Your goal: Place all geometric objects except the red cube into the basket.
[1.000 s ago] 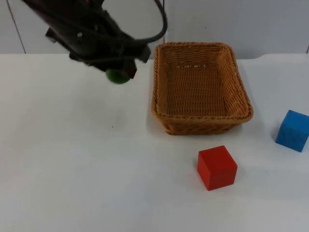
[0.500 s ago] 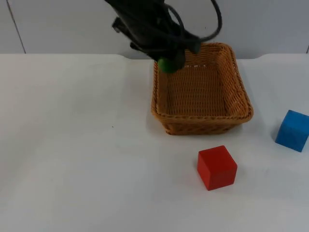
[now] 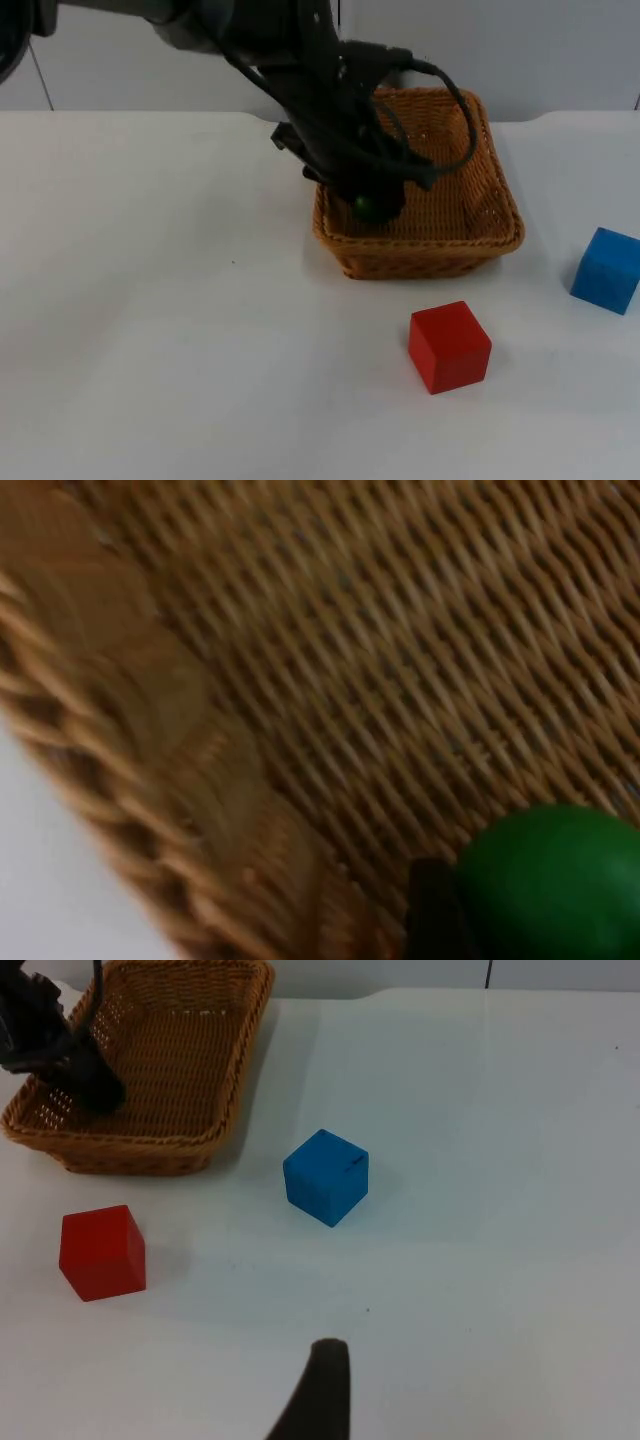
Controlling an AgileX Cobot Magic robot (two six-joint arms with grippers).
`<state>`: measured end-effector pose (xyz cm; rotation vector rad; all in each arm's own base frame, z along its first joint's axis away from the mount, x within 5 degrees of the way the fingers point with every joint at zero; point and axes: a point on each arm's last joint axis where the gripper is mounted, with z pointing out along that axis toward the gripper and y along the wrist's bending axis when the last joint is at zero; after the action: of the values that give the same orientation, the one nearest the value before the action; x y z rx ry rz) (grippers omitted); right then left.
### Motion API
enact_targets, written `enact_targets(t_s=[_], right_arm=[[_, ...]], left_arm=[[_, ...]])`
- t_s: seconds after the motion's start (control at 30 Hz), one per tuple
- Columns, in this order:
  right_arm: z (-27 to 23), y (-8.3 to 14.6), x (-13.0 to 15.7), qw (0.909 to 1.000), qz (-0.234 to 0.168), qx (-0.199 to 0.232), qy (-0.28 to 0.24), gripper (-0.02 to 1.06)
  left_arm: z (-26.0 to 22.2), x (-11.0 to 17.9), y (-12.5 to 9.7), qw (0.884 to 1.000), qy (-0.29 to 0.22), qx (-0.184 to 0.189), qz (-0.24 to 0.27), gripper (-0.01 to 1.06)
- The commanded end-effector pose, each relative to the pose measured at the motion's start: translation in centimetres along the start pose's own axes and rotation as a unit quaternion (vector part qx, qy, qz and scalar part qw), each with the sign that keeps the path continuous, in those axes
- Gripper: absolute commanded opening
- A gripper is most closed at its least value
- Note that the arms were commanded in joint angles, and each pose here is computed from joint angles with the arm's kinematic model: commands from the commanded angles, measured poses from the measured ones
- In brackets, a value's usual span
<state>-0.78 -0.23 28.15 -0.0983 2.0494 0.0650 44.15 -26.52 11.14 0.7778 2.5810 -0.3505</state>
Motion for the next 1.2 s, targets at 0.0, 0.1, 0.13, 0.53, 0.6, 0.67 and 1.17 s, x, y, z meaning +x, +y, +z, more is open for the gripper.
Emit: enact_targets(t_s=[0.0,0.1,0.13,0.53,0.6,0.67,1.17], right_arm=[[0.1,0.0,0.1,1.0,-0.005,0.005,-0.002,0.78],[0.1,0.0,0.1,1.0,-0.005,0.005,-0.002,0.78],[0.1,0.0,0.1,1.0,-0.005,0.005,-0.002,0.78],[0.1,-0.1,0.1,1.0,-0.006,0.006,-0.002,0.78],[0.1,-0.1,0.1,1.0,-0.006,0.007,-0.002,0.78],[0.1,-0.1,0.1,1.0,-0.006,0.007,-0.002,0.78],[0.1,-0.1,0.1,1.0,-0.006,0.007,-0.002,0.78]], left_arm=[[-0.2,-0.4,-0.4,1.0,-0.009,0.005,-0.001,0.38],[-0.3,-0.4,-0.7,1.0,-0.009,0.017,-0.016,0.68],[-0.3,-0.3,-0.9,0.999,-0.004,0.028,-0.027,0.77],[-7.3,-2.3,-2.4,0.998,-0.011,0.062,-0.02,0.98],[-9.7,-2.8,-2.9,0.998,-0.022,0.065,-0.013,0.98],[-13.0,-3.4,-3.3,0.997,-0.037,0.065,0.0,0.98],[-23.5,1.2,-1.2,0.997,-0.074,-0.003,0.002,0.98]])
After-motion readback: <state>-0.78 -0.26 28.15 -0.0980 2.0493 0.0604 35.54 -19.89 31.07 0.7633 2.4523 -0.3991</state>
